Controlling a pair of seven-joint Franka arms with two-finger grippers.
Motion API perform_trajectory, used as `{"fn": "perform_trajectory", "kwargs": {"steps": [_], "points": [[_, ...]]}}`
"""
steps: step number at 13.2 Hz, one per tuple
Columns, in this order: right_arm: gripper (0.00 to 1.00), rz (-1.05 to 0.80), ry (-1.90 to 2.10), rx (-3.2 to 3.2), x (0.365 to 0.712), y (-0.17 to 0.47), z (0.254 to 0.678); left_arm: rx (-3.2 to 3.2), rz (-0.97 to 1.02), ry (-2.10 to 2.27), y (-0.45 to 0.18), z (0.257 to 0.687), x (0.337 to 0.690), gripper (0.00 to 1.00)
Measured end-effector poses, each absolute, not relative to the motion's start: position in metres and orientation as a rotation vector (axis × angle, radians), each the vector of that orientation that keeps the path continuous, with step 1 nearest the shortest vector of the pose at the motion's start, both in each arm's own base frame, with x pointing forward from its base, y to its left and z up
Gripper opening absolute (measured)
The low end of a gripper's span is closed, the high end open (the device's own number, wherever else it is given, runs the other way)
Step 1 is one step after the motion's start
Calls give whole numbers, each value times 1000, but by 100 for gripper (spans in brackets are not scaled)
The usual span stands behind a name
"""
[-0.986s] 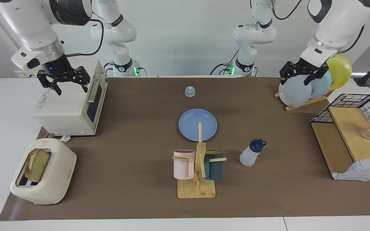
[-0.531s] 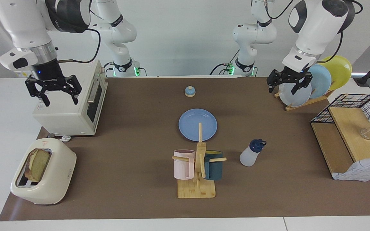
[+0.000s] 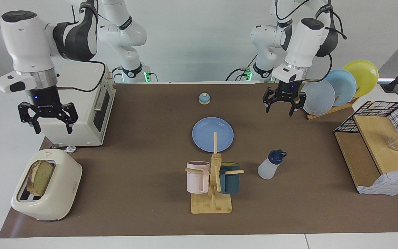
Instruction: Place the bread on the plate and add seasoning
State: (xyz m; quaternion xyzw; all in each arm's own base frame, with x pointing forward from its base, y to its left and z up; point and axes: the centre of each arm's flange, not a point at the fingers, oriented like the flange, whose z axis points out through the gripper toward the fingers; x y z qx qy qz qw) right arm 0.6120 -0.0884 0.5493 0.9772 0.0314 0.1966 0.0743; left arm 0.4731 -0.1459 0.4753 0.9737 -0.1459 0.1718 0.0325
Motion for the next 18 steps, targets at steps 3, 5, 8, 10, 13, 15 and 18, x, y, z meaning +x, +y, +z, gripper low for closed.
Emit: {"fn": "perform_trajectory", "kwargs": {"steps": [3, 5, 8, 10, 13, 15, 18], "points": [[100, 620, 64, 2898, 627, -114, 520, 2964, 635, -444, -148, 437, 459, 100], [100, 647, 72, 2885, 635, -114, 510, 2933, 729, -390, -145, 413, 448, 100], [100, 721, 111, 2832, 653, -116, 499, 2860, 855, -208, -148, 371, 439, 100], [100, 741, 144, 2809, 663, -125, 488, 2824, 904, -167, -154, 350, 443, 100], [97, 739, 156, 2804, 666, -127, 482, 2785, 965, -112, -154, 321, 450, 100], [97, 737, 167, 2802, 667, -127, 482, 2771, 971, -74, -161, 310, 454, 100], [61, 725, 231, 2788, 666, -128, 482, 2749, 998, -56, -170, 303, 468, 100]]}}
